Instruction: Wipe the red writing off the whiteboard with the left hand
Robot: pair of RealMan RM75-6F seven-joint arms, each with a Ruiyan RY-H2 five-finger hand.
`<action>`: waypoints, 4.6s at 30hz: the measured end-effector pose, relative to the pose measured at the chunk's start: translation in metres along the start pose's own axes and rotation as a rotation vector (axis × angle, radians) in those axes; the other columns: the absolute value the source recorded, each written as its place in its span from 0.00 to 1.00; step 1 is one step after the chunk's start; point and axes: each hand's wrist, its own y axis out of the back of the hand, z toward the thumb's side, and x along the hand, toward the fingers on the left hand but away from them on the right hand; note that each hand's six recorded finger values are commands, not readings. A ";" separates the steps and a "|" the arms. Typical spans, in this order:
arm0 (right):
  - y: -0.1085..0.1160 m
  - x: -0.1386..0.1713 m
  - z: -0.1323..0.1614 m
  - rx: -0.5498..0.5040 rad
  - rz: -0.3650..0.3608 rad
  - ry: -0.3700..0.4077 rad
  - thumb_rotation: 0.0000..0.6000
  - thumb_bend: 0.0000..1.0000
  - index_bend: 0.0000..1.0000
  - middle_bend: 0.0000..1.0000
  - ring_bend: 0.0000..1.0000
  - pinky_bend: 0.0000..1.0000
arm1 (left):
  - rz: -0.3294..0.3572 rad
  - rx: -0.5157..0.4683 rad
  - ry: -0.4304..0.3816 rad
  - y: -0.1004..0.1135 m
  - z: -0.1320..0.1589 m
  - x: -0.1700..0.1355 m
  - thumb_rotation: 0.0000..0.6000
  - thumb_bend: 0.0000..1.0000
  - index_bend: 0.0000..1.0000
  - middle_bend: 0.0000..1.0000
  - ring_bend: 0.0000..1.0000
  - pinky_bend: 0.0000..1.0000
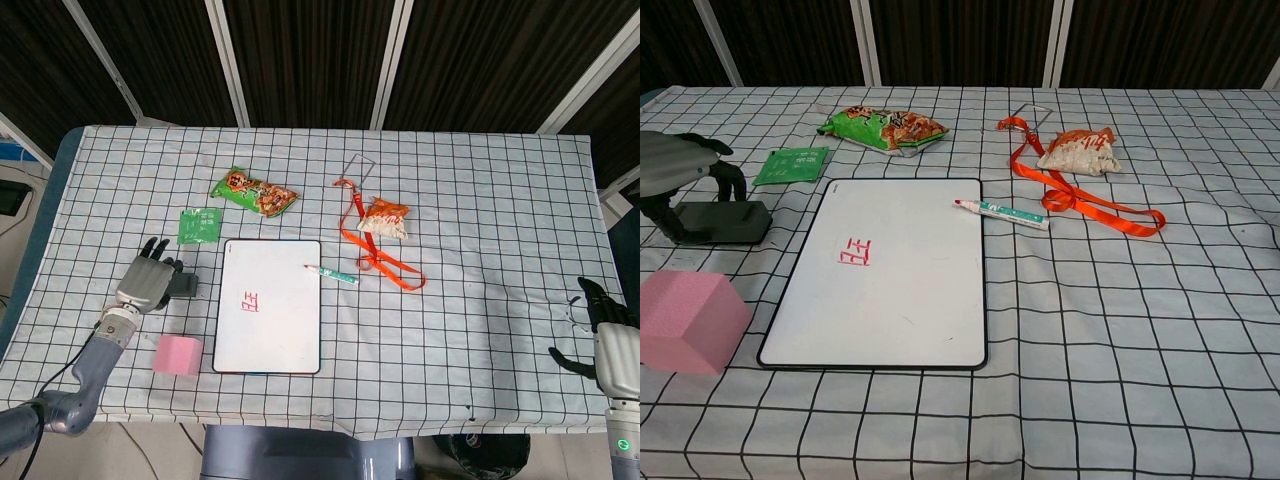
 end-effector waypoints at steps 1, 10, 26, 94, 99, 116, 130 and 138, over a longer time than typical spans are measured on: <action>0.000 0.000 0.000 0.000 0.000 0.000 1.00 0.19 0.02 0.13 0.20 0.21 | 0.000 0.002 0.001 0.000 0.000 0.000 1.00 0.25 0.37 0.40 0.00 0.00; 0.000 0.000 0.000 0.001 0.003 -0.004 1.00 0.19 0.02 0.13 0.20 0.21 | -0.001 0.020 0.013 0.000 -0.002 0.000 1.00 0.32 0.39 0.43 0.00 0.00; 0.000 0.000 0.000 -0.001 0.004 -0.004 1.00 0.19 0.02 0.13 0.20 0.21 | 0.099 -0.014 -0.048 0.048 0.025 0.001 1.00 0.35 0.39 0.42 0.00 0.00; 0.001 0.000 -0.002 -0.008 -0.001 -0.003 1.00 0.19 0.02 0.13 0.20 0.21 | -0.016 0.097 -0.273 0.037 0.159 0.010 1.00 0.35 0.39 0.42 0.00 0.00; 0.001 0.000 -0.002 -0.007 0.000 -0.004 1.00 0.19 0.02 0.13 0.20 0.21 | -0.035 0.107 -0.303 0.034 0.157 0.001 1.00 0.35 0.39 0.42 0.00 0.00; 0.001 0.000 -0.001 -0.008 0.000 -0.004 1.00 0.19 0.02 0.13 0.20 0.21 | -0.004 0.161 -0.331 0.035 0.158 -0.004 1.00 0.35 0.39 0.42 0.00 0.00; 0.001 0.000 -0.001 -0.010 0.002 -0.003 1.00 0.19 0.02 0.13 0.20 0.21 | 0.025 0.195 -0.267 0.038 0.158 0.022 1.00 0.35 0.39 0.42 0.00 0.00; 0.001 0.000 -0.001 -0.011 0.002 -0.005 1.00 0.19 0.02 0.13 0.20 0.21 | 0.022 0.195 -0.220 0.042 0.154 0.037 1.00 0.35 0.39 0.42 0.00 0.00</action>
